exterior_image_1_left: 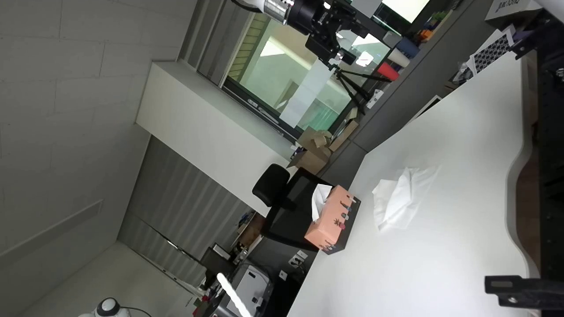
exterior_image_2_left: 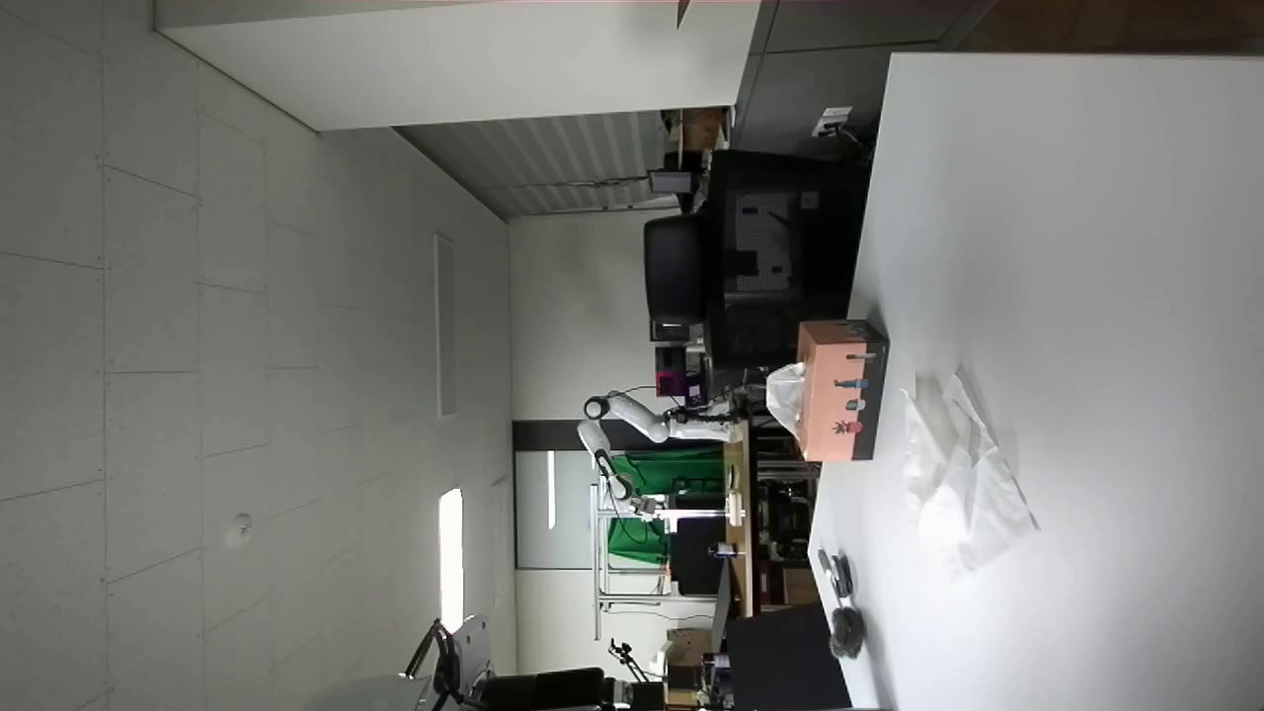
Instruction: Pull out one tissue square from the pink tissue box
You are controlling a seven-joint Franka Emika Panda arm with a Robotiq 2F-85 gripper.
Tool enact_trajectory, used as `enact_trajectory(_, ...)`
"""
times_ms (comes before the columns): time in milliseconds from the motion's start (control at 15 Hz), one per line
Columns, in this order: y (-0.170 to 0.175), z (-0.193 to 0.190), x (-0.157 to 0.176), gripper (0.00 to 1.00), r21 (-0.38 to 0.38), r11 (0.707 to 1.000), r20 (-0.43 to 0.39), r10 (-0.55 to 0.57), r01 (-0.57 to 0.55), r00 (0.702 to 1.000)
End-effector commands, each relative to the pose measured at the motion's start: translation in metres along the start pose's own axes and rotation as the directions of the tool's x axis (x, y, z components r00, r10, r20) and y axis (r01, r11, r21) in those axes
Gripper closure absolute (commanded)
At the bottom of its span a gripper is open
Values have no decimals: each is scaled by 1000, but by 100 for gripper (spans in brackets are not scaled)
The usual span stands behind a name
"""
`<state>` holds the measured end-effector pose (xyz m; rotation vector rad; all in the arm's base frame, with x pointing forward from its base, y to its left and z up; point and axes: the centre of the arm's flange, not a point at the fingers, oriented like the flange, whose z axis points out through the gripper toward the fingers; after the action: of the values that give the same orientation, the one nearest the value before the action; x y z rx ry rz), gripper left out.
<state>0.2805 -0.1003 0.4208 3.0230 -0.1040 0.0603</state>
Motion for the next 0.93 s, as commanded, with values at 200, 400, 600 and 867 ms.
enact_trajectory(200,4,4,27,0,6,998,-59,-66,66,996)
enact_trajectory(400,7,15,65,0,-13,979,-137,-204,205,969)
enact_trajectory(600,7,33,113,0,-27,956,-199,-293,294,935)
enact_trajectory(867,1,60,183,0,-113,936,-313,-352,333,882)
